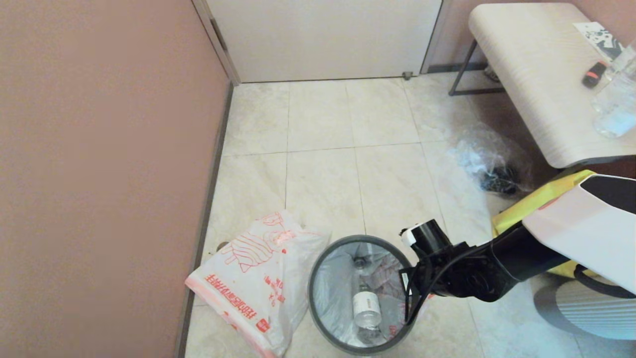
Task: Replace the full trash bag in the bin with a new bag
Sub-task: Place the trash can ring on the floor
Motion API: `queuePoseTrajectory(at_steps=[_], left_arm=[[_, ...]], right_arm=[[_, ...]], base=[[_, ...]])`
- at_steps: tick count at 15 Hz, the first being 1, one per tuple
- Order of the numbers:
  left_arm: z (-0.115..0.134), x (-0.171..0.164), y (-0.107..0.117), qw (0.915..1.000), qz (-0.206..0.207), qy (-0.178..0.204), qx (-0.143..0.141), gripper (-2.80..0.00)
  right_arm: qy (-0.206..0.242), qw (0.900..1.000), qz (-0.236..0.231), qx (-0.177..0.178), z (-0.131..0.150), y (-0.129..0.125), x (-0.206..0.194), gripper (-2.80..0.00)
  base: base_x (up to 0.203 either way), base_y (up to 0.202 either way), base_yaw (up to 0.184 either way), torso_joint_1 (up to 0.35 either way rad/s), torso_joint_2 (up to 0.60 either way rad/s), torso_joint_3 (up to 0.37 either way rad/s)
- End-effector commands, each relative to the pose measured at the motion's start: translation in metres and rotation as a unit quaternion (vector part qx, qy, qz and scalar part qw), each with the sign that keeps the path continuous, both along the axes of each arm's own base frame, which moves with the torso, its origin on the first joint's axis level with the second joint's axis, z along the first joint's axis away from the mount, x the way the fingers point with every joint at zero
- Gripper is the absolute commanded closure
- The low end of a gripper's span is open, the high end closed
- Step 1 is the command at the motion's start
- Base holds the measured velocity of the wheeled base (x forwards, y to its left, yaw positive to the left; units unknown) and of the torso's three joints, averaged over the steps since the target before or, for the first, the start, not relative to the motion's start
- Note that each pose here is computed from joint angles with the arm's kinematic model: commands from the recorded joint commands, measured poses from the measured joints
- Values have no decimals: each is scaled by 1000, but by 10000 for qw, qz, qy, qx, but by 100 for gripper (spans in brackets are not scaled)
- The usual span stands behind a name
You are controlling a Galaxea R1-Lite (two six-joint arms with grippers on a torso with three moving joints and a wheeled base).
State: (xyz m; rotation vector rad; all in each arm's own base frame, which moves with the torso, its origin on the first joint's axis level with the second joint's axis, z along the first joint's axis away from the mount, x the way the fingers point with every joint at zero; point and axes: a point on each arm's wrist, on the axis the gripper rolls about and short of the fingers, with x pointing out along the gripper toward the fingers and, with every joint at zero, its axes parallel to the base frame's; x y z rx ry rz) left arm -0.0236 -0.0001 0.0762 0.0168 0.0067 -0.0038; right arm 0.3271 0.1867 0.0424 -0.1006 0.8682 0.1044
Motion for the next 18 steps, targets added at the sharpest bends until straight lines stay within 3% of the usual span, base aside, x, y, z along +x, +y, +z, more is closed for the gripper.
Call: queuePoseTrajectory(at_steps=[1,9,14,18], left_arm=[[0,0,0,10000,3,5,0,0],[0,0,0,10000,3,5,0,0],[0,0,0,10000,3,5,0,0],[0,0,0,10000,4,5,0,0]], right_arm=[[-81,10000,-11,44,7,0,0,0],[-139,9997,29,211,63,-8,-36,0],[93,9977,194,637,116,-3,-107,0],[80,9978,-5,656,147,-57,-159,0]], base=[[0,0,0,0,0,0],[0,0,0,0,0,0],[0,0,0,0,0,0],[0,0,0,0,0,0]])
